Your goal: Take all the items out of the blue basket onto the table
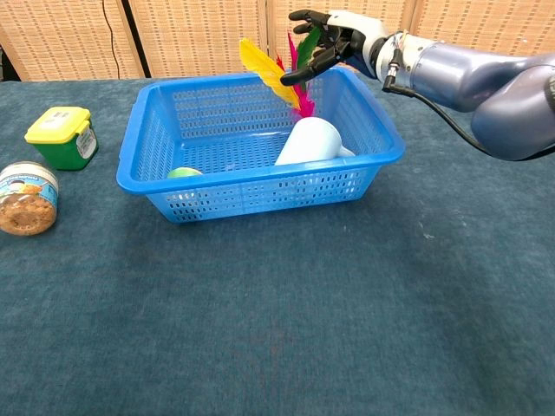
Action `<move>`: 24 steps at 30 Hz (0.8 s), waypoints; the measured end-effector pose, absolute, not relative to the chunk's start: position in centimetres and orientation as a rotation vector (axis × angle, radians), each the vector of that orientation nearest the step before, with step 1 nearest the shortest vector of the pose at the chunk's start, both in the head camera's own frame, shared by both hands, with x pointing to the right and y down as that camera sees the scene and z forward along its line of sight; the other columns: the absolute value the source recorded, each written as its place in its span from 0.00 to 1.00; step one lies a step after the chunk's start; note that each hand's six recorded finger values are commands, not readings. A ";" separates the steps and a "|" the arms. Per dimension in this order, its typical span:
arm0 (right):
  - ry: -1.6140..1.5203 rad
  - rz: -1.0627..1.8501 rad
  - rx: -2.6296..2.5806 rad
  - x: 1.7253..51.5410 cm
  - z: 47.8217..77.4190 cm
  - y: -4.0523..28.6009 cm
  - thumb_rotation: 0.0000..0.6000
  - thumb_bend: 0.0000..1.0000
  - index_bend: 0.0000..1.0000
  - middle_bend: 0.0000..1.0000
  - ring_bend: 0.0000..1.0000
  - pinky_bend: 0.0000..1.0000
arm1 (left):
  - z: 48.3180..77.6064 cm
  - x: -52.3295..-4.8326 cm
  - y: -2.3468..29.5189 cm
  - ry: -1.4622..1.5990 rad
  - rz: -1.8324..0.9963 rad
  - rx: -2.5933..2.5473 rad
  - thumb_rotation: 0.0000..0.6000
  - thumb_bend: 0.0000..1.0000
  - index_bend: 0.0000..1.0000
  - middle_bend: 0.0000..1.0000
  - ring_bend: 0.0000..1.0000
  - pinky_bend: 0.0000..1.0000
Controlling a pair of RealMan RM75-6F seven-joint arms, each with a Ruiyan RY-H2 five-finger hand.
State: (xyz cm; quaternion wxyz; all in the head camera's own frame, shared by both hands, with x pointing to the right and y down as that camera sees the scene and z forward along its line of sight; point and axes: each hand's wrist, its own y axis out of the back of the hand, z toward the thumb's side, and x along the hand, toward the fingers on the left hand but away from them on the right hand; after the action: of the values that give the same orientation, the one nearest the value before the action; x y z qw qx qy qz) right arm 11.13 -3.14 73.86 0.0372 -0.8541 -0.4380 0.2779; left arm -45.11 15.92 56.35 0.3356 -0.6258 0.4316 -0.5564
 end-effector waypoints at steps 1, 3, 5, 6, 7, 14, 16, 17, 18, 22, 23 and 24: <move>-1.346 0.868 -2.601 11.2 74.0 -3.2 1.00 0.00 0.02 0.02 0.02 0.09 | 56.3 -45.2 15.9 1.128 -1.452 -1.632 1.00 0.00 0.00 0.00 0.00 0.00; -1.350 0.902 -2.547 11.6 74.2 -3.5 1.00 0.00 0.16 0.15 0.16 0.36 | 56.4 -45.3 15.9 1.131 -1.456 -1.631 1.00 0.00 0.00 0.00 0.00 0.00; -1.360 0.927 -2.486 12.2 74.2 -3.9 1.00 0.00 0.36 0.33 0.37 0.59 | 56.5 -45.4 15.9 1.130 -1.461 -1.635 1.00 0.00 0.00 0.00 0.00 0.00; -1.367 0.930 -2.459 12.5 74.1 -4.1 1.00 0.00 0.46 0.44 0.48 0.70 | 56.6 -45.4 15.9 1.129 -1.464 -1.639 1.00 0.00 0.00 0.00 0.00 0.00; -1.378 0.929 -2.431 12.7 73.9 -4.2 1.00 0.01 0.52 0.49 0.53 0.75 | 56.7 -45.4 15.9 1.129 -1.466 -1.644 1.00 0.00 0.00 0.00 0.00 0.00; -1.492 0.882 -2.246 14.5 72.3 -5.2 1.00 0.27 0.64 0.67 0.71 0.96 | 56.6 -45.4 15.9 1.133 -1.460 -1.655 1.00 0.00 0.00 0.00 0.00 0.00; -1.514 0.860 -2.230 14.8 72.0 -5.3 1.00 0.32 0.65 0.67 0.72 0.98 | 56.6 -45.2 16.0 1.128 -1.457 -1.661 1.00 0.00 0.00 0.00 0.00 0.00; -1.522 0.849 -2.219 15.1 71.7 -5.4 1.00 0.35 0.65 0.67 0.72 0.99 | 56.6 -45.2 16.0 1.125 -1.454 -1.666 1.00 0.00 0.00 0.00 0.00 0.00; -1.525 0.842 -2.210 15.2 71.5 -5.5 1.00 0.37 0.65 0.67 0.73 0.99 | 56.6 -45.1 16.0 1.123 -1.452 -1.670 1.00 0.00 0.00 0.00 0.00 0.00; -1.526 0.817 -2.168 16.0 70.6 -6.1 1.00 0.42 0.65 0.68 0.76 1.00 | 56.6 -44.9 16.1 1.118 -1.440 -1.679 1.00 0.00 0.00 0.00 0.00 0.00; -1.526 0.811 -2.156 16.3 70.3 -6.3 1.00 0.44 0.66 0.68 0.77 1.00 | 56.5 -44.8 16.2 1.115 -1.435 -1.683 1.00 0.00 0.00 0.00 0.00 0.00; -1.526 0.807 -2.147 16.6 70.2 -6.4 1.00 0.45 0.66 0.67 0.78 1.00 | 56.5 -44.7 16.2 1.113 -1.431 -1.686 1.00 0.00 0.00 0.00 0.00 0.00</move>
State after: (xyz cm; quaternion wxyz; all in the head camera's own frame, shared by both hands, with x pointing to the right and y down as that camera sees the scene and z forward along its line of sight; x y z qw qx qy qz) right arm 16.56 -6.45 70.15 0.1920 -0.7649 -0.5434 0.2876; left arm -44.67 16.20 56.48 0.3267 -0.6436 0.4250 -0.5463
